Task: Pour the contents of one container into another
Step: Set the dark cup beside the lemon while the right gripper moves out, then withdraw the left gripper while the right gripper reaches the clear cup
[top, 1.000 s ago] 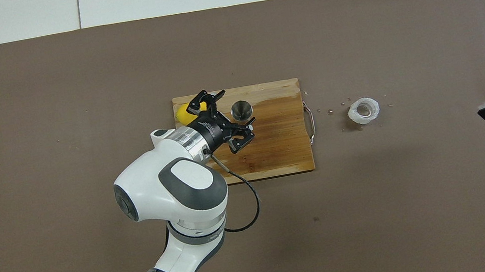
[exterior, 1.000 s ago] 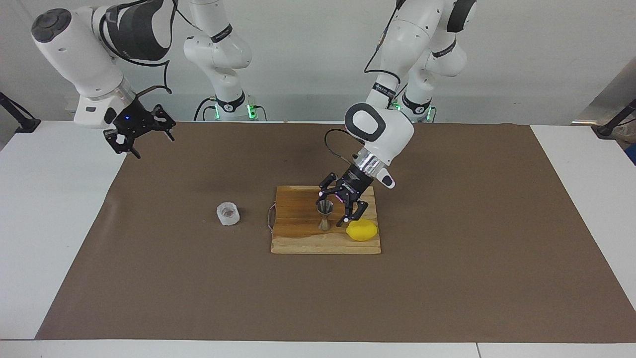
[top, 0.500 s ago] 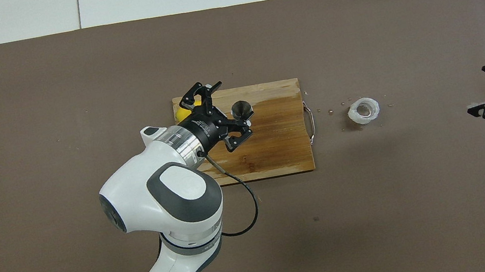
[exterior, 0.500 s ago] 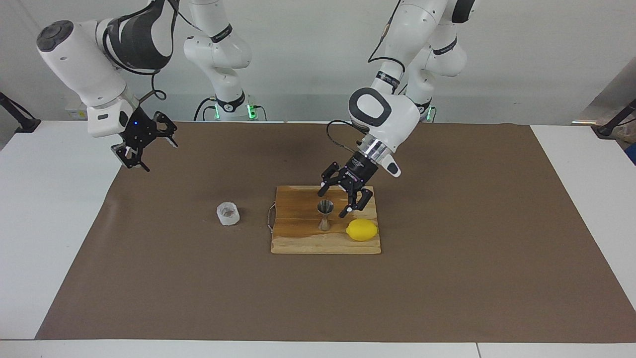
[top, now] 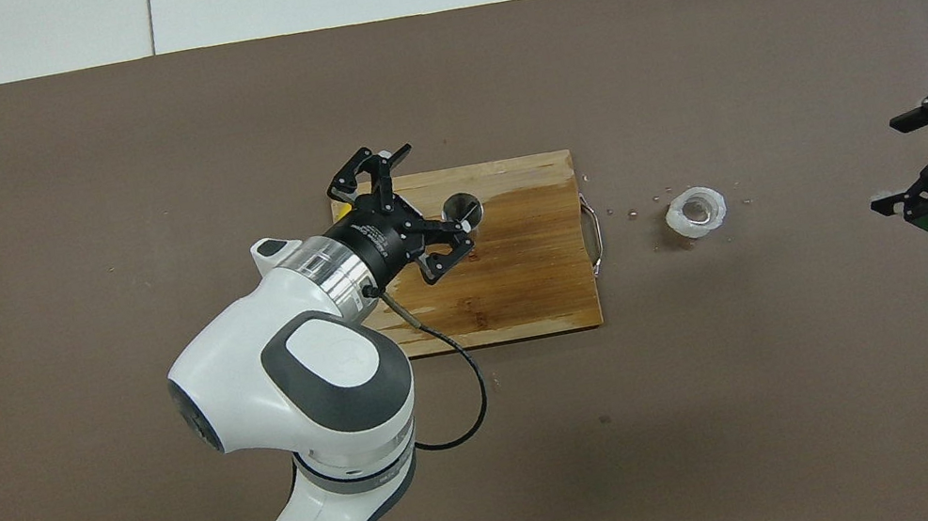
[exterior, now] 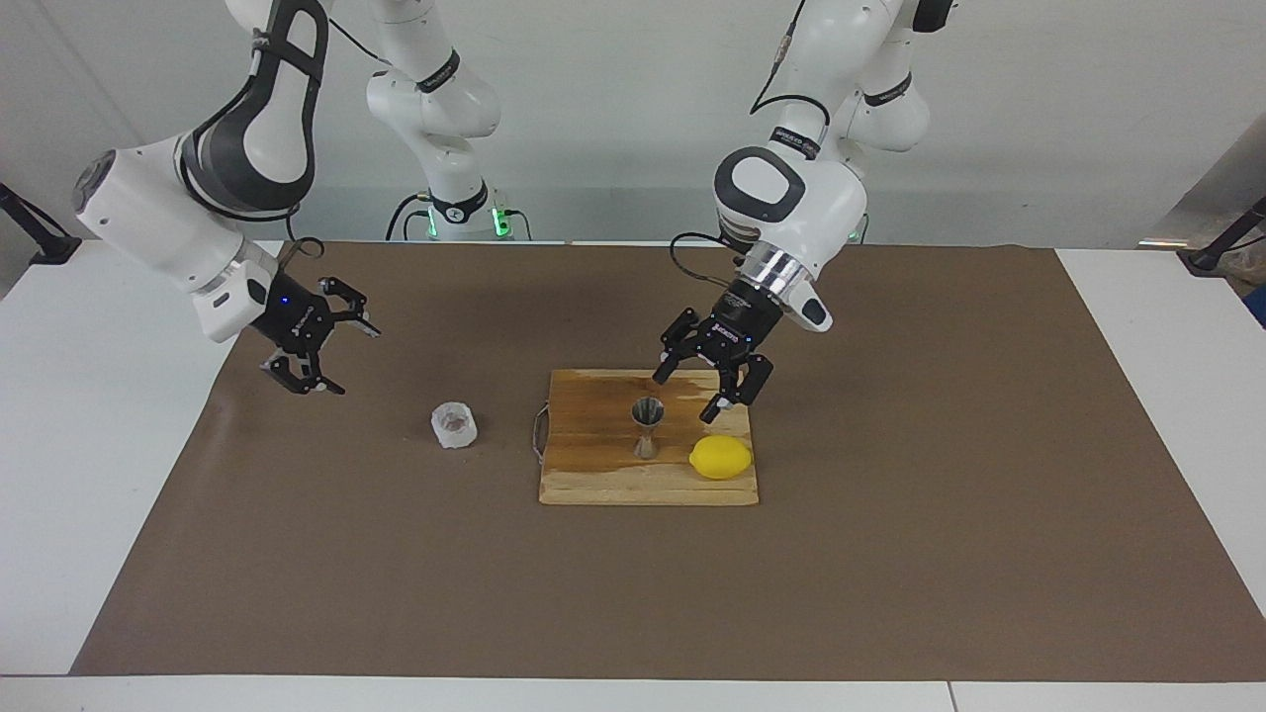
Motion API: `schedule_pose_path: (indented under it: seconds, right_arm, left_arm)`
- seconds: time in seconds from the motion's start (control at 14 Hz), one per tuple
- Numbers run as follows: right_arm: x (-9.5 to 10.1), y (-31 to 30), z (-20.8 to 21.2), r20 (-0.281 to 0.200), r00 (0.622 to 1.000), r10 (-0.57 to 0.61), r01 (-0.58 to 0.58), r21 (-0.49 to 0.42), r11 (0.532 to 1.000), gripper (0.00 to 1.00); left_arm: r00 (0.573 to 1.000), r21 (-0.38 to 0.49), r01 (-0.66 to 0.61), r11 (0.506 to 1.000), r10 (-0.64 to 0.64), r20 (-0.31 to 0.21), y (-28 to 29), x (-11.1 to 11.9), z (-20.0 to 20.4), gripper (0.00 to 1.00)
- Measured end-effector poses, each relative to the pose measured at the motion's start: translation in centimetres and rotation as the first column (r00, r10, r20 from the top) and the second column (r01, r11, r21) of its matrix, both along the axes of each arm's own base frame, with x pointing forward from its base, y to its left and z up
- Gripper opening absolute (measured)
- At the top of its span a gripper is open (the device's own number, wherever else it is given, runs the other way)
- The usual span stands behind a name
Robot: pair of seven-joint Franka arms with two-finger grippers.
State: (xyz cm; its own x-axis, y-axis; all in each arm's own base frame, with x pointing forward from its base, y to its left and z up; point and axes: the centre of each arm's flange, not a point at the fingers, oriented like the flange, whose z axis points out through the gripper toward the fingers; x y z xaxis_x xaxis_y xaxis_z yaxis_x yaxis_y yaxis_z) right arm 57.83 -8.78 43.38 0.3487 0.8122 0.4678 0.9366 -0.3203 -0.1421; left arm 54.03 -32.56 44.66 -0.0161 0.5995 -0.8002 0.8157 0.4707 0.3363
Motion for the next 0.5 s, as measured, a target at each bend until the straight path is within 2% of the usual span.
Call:
schedule_pose_path:
  seconds: [0.14, 0.29, 0.36, 0.5]
  right_arm:
    - [0.5, 0.3, -2.5, 0.018, 1.0, 0.003, -0.004, 0.09, 0.996, 1.0]
    - [0.1, 1.0, -5.4, 0.058, 0.998, -0.018, 0.007, 0.191, 0.982, 1.0]
    - [-0.2, 1.2, -6.5, 0.071, 0.997, -0.02, 0.004, 0.215, 0.977, 1.0]
    - [-0.7, 1.5, -7.6, 0.093, 0.996, -0.017, -0.007, 0.253, 0.967, 1.0]
  left_arm:
    - [0.996, 0.083, 0.056, 0.995, -0.062, 0.061, 0.0, 0.5, 0.7, 1.0]
    - [0.983, 0.17, 0.132, 0.976, -0.152, 0.107, 1.1, 2.0, 1.6, 1.0]
    - [0.967, 0.227, 0.191, 0.955, -0.223, 0.125, 2.0, 3.2, 2.3, 1.0]
    - [0.913, 0.376, 0.316, 0.871, -0.387, 0.13, 4.2, 5.6, 4.3, 1.0]
